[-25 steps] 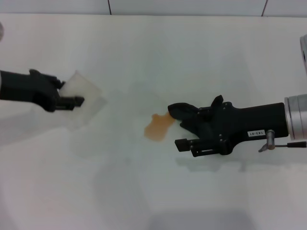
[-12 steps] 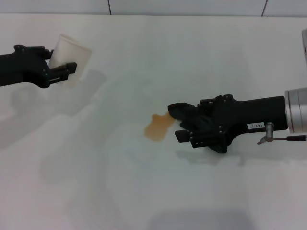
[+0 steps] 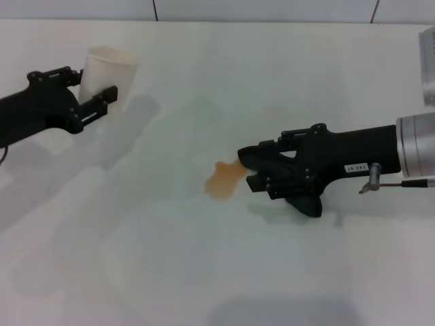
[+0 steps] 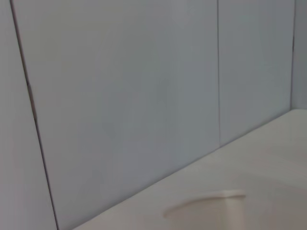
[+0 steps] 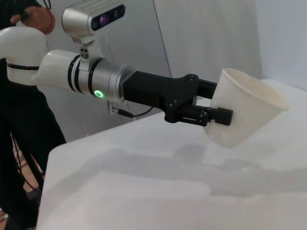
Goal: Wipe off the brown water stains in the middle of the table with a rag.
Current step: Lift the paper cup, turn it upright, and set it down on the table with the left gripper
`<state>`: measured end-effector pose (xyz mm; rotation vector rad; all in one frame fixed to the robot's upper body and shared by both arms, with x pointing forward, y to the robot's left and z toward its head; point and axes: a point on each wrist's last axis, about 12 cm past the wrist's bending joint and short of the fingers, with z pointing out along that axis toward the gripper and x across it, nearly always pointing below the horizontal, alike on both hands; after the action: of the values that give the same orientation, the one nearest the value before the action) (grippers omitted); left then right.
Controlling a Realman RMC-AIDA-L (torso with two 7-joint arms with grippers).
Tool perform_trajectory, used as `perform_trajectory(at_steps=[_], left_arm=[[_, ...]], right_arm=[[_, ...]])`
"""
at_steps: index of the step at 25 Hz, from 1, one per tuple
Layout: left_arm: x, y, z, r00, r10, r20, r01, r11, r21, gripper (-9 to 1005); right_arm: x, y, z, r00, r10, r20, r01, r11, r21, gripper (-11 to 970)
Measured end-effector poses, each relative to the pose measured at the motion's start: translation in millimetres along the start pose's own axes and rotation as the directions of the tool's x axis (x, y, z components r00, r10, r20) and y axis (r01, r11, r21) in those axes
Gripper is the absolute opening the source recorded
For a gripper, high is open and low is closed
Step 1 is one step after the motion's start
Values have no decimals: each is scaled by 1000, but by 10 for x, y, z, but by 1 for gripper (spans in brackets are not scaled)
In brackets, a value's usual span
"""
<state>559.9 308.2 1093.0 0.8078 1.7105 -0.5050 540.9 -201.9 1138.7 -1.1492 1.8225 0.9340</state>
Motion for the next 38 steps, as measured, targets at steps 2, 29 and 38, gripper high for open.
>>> perform_trajectory(at_steps=[2, 29, 38], left_arm=[[97, -37, 20, 1000, 7, 7, -6, 1000, -12, 480], [630, -283, -49, 999, -14, -37, 10, 996, -90, 474], [653, -266, -50, 998, -4, -62, -2, 995, -102, 470]], right_arm=[[16, -8, 10, 1000, -9, -19, 9, 1000, 8, 689], [51, -24, 84, 995, -75, -62, 77, 996, 34, 689], [35, -9, 109, 994, -84, -63, 86, 996, 27, 689]])
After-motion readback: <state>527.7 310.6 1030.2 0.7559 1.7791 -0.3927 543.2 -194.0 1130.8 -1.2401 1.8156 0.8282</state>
